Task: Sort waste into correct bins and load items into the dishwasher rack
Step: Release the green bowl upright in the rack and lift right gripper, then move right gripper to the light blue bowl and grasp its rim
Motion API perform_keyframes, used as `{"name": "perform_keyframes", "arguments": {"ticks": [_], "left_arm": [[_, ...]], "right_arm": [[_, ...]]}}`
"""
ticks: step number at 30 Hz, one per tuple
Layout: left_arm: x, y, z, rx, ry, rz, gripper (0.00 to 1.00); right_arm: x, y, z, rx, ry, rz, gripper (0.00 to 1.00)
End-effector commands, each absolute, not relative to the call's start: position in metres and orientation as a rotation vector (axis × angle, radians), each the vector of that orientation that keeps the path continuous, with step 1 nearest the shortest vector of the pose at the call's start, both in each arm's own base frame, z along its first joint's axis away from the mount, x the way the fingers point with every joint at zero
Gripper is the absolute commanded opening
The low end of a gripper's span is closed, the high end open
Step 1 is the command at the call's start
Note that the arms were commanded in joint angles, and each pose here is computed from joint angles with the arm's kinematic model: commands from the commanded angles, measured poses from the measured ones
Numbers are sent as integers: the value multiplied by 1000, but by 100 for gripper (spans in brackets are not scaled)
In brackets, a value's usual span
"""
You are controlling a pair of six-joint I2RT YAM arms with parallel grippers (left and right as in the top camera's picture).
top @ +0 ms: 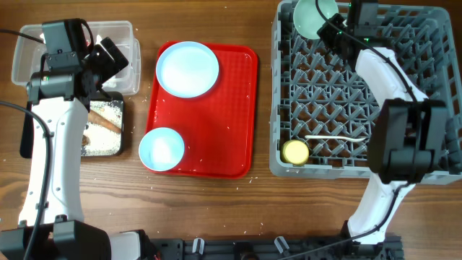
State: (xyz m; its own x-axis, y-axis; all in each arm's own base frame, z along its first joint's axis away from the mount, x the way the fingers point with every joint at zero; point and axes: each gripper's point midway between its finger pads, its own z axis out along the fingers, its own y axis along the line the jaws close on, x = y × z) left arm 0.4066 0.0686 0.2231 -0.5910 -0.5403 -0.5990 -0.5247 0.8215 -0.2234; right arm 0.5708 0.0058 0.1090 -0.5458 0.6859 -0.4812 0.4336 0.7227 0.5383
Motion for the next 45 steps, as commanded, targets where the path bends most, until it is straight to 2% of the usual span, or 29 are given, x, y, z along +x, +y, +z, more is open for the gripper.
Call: {"name": "perform_keyframes", "arguments": {"ticks": [1, 4, 10, 14, 18, 24, 39, 41, 42, 43, 45], "left_arm": [[408, 70, 227, -791, 2307, -36, 100], [408, 70, 227, -791, 2307, -36, 100], [408, 70, 227, -790, 2307, -37, 100], [408, 70, 227, -791, 2307, -36, 100], [408, 70, 227, -791, 2307, -36, 100], [408, 70, 227, -791, 2307, -36, 100], [408, 70, 227, -791, 2307, -36, 100], [408, 70, 227, -791, 2307, -36, 100], [408, 70, 227, -791, 2307, -36, 100], [408, 70, 227, -791, 2307, -36, 100], [408, 70, 227, -790, 2307, -37, 100]], "right_arm": [[552, -20, 197, 829, 2065, 228, 4], [530, -25, 248, 763, 1960, -44, 4], [497, 12, 291, 529, 1761, -817, 4], [506, 34, 275, 407, 1721, -1122, 4], [521, 37, 233, 286, 1760, -1379, 4], [529, 40, 197, 199, 1799, -1469, 4], [534, 54, 157, 52, 1847, -1482, 5], [533, 62, 159, 48, 1839, -1467, 16], [533, 65, 158, 40, 1838, -1462, 16], [533, 71, 158, 24, 1837, -1448, 27], [535, 82, 157, -15, 1836, -1418, 56]]}}
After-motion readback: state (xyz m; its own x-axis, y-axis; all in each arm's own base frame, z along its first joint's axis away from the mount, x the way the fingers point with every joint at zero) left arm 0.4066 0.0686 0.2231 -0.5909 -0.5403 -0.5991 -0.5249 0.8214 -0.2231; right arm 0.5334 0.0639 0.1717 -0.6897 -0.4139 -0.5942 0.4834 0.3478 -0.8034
